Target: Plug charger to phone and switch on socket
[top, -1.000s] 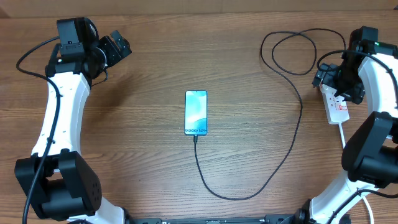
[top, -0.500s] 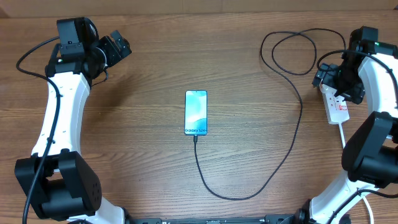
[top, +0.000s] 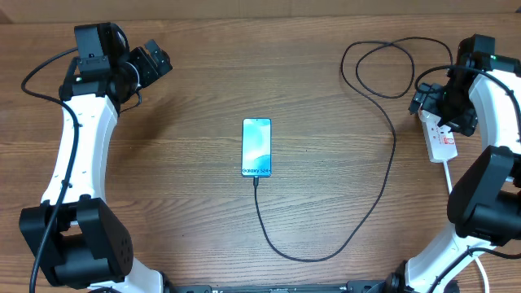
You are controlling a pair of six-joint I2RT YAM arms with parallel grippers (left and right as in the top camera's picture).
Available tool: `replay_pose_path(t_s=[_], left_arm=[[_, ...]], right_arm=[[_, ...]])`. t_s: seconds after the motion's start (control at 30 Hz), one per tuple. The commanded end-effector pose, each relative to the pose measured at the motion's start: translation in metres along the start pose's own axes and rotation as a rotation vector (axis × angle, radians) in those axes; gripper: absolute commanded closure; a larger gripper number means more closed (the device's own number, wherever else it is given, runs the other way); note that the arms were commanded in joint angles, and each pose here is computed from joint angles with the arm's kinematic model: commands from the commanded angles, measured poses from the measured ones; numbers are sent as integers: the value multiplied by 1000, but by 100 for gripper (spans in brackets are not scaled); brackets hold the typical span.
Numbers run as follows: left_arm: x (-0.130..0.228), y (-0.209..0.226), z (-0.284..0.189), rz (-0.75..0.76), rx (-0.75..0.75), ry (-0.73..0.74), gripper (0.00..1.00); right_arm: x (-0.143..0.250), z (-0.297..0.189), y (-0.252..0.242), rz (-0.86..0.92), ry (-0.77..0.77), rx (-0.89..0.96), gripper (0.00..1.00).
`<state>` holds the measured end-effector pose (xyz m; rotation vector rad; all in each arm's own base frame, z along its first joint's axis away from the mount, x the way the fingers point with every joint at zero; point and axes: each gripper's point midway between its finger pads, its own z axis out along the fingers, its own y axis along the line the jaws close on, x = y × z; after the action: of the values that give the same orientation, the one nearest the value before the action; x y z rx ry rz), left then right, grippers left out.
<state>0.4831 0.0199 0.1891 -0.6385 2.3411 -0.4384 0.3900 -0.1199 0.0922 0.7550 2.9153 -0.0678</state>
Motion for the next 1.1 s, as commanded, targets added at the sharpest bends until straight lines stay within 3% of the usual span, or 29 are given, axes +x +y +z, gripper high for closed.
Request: replay_pose_path(t_s=[0.0,0.57,0.67,0.9,1.07], left_arm=[[-7,-2,-5,9,-2,-23,1],[-11,-8,-15,16,11,-44,0],[-20,-15,-35,26,19,-95,0],[-58,-5,-103,26,-120,-340,0],[-53,4,-128,26,-180,-357,0]], right_arm=[[-6,-9,-3,-2,-32,10,0],[-6,-9,-3,-2,-32,10,0],[-6,-9,-3,-2,-32,10,0],[-6,-9,-3,-2,-32,10,0],[-6,-9,-3,-2,-32,10,0]])
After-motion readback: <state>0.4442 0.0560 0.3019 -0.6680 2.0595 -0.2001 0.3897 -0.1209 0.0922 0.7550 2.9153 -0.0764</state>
